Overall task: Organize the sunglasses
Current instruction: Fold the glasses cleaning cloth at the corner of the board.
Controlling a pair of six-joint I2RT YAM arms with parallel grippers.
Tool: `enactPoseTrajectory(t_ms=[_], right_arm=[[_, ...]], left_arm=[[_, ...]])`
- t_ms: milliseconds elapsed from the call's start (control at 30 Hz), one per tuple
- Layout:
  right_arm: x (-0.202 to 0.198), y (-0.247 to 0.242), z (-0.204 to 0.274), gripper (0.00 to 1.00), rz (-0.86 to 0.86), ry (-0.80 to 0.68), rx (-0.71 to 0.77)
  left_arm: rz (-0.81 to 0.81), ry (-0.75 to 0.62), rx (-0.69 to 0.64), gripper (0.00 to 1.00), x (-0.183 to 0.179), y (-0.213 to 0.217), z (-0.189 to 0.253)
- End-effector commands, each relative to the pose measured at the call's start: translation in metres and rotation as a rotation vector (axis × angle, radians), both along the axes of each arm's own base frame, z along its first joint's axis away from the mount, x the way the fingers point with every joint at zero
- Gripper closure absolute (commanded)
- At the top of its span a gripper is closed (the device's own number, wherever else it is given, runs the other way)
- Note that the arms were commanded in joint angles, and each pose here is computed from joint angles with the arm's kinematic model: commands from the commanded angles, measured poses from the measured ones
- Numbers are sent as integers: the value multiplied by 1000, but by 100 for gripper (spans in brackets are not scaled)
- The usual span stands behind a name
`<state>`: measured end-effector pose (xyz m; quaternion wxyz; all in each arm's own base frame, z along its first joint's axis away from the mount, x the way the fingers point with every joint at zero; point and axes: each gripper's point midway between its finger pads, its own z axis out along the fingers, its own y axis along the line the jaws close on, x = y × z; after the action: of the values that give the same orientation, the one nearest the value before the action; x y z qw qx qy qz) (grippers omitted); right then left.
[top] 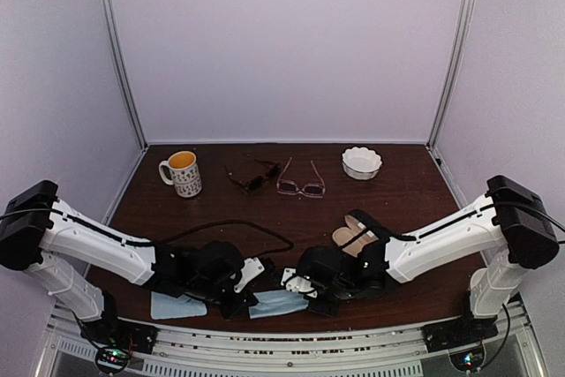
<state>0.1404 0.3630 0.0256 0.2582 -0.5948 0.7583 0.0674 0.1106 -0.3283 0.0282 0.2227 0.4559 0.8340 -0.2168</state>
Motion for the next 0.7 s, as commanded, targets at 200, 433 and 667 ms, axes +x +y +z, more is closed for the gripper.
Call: enactPoseTrajectory(t_ms=[200, 433, 667], right_arm=[[12, -2, 6, 87, -69, -17, -7], [28, -3, 20, 84, -142, -62, 33], [47, -15, 52, 74, -230, -148, 115]], left_arm=[[3, -17, -6, 91, 6, -6, 3], [20, -57, 9, 74, 13, -4, 13], [59, -148, 2, 63, 27, 8, 41]])
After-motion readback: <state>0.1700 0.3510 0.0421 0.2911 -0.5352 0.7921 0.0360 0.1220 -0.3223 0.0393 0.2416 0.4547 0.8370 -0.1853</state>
